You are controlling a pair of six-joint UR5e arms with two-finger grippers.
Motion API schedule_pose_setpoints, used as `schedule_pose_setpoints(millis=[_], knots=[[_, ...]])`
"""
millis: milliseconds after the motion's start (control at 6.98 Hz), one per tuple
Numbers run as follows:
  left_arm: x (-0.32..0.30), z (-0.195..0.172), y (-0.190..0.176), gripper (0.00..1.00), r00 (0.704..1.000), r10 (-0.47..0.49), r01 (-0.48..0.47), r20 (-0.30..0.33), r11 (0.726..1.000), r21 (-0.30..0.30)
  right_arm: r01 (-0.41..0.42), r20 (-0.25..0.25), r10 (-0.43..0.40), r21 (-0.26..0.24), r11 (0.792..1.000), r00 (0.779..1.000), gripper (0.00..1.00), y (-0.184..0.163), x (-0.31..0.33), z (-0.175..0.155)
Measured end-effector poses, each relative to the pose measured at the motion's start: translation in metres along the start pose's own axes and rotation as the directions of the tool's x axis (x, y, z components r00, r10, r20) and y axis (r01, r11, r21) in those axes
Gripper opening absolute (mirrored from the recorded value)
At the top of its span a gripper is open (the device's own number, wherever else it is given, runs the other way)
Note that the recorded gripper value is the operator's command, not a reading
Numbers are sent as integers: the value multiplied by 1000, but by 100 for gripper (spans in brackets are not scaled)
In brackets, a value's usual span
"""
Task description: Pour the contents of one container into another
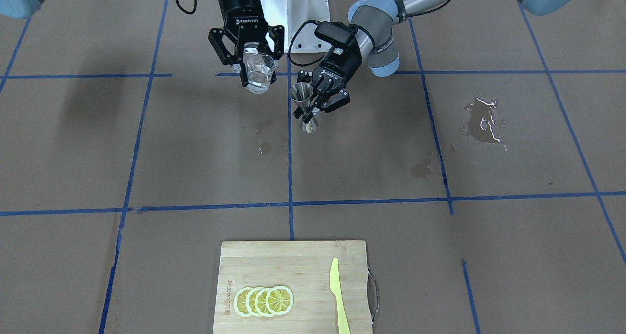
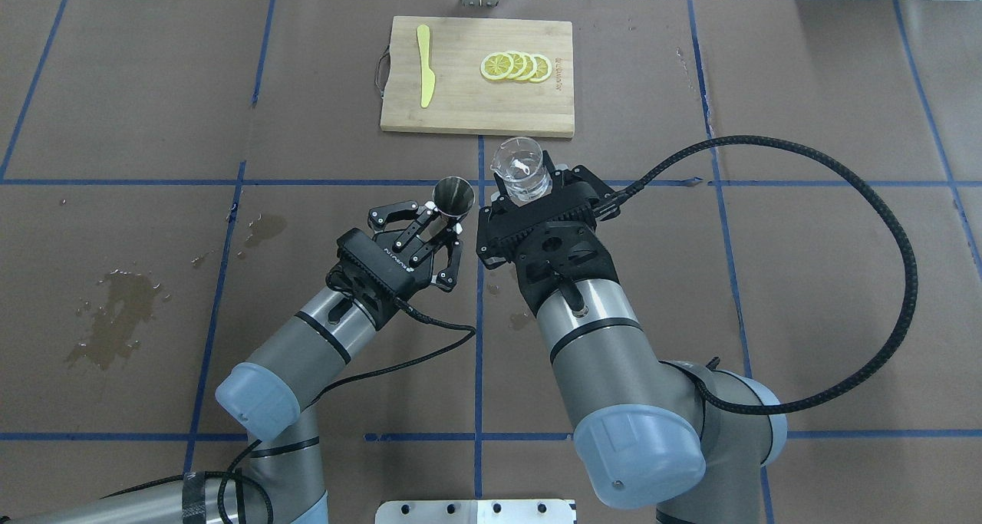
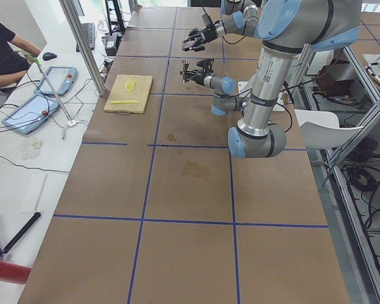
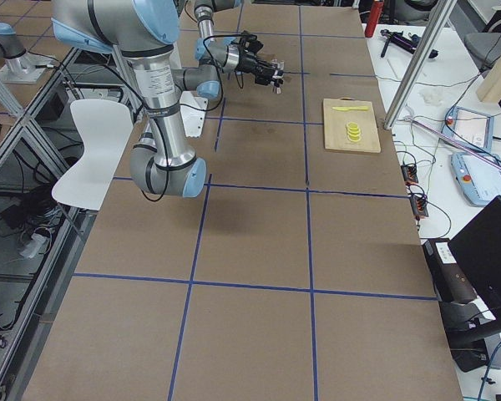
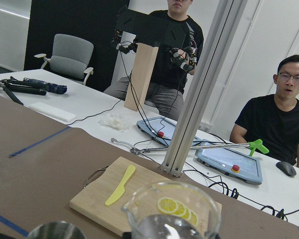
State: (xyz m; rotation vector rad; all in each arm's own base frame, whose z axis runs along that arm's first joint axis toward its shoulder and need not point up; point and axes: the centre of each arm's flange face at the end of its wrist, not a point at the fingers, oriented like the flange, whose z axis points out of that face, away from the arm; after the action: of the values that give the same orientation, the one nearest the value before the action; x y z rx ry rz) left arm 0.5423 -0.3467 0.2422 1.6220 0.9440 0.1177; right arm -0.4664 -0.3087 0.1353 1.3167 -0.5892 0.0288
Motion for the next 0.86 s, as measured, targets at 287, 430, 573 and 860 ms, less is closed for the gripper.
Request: schedule_pose_setpoints(millis=[287,430,573,860], knots=[[4,3,-3,0,1000,-4,4,-2,1000,5,61,-11,-61,-24,998,998,0,-3,-7,2],[7,7,-4,0,1000,-4,4,-2,1000,4,84,-13,-84,-33,996,996,0,-3,-8,2],[10,11,-4,0,1000,-4,4,-1,1000,4,112,-12,-112,-39,993,994,0,-3,-10,3],[13,15,-4,0,1000,-4,4,0,1000,4,179,-9,-180,-59,982,984,0,-7,-16,4]])
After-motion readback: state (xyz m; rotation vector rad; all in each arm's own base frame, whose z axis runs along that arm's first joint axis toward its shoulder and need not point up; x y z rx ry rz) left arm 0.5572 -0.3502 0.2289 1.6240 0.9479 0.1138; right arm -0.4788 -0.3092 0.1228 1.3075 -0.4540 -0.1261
